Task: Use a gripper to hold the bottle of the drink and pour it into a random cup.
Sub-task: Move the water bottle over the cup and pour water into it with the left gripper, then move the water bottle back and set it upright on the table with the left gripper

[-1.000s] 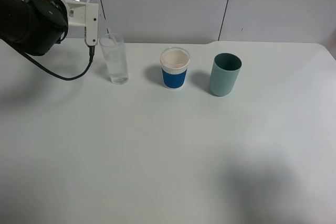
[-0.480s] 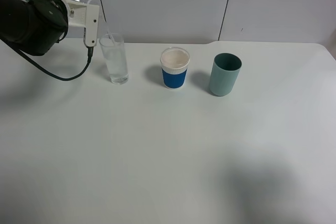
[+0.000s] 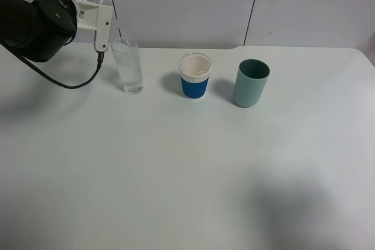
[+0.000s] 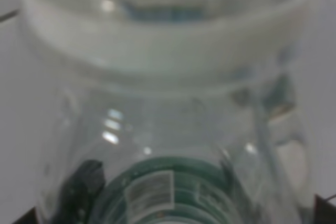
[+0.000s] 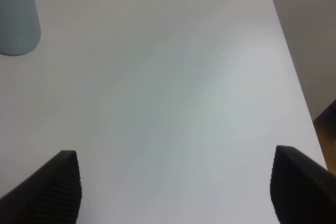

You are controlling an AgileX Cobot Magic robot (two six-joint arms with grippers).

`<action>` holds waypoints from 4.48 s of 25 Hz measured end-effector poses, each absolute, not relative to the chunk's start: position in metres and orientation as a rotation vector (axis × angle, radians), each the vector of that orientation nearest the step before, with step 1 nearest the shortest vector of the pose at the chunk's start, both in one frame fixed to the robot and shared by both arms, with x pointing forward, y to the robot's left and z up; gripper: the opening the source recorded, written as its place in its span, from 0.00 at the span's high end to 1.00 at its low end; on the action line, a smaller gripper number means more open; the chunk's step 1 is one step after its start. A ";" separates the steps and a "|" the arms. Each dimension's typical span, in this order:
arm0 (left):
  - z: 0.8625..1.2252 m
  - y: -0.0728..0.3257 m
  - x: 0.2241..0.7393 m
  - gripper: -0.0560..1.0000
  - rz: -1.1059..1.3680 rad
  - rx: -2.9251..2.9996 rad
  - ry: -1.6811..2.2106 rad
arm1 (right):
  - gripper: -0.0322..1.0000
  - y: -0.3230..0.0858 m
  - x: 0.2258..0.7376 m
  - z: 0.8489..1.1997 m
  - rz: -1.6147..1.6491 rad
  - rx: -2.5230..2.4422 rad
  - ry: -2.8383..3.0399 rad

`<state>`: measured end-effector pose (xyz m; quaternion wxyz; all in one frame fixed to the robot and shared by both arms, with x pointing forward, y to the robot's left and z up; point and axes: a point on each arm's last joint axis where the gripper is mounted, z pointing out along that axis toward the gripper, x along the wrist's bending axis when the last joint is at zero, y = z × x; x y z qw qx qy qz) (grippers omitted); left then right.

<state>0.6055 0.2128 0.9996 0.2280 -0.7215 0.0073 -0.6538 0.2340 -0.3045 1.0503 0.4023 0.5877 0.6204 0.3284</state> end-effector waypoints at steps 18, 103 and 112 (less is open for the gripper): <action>1.000 0.212 0.606 0.43 -1.776 -1.966 0.076 | 0.25 -0.305 0.234 1.050 0.830 1.485 1.568; 1.091 0.148 0.528 0.43 -1.778 -3.425 -1.480 | 0.25 -0.305 0.234 1.050 0.830 1.485 1.568; 1.087 0.157 0.486 0.43 -1.718 -3.627 -1.537 | 0.25 -0.305 0.234 1.050 0.830 1.485 1.568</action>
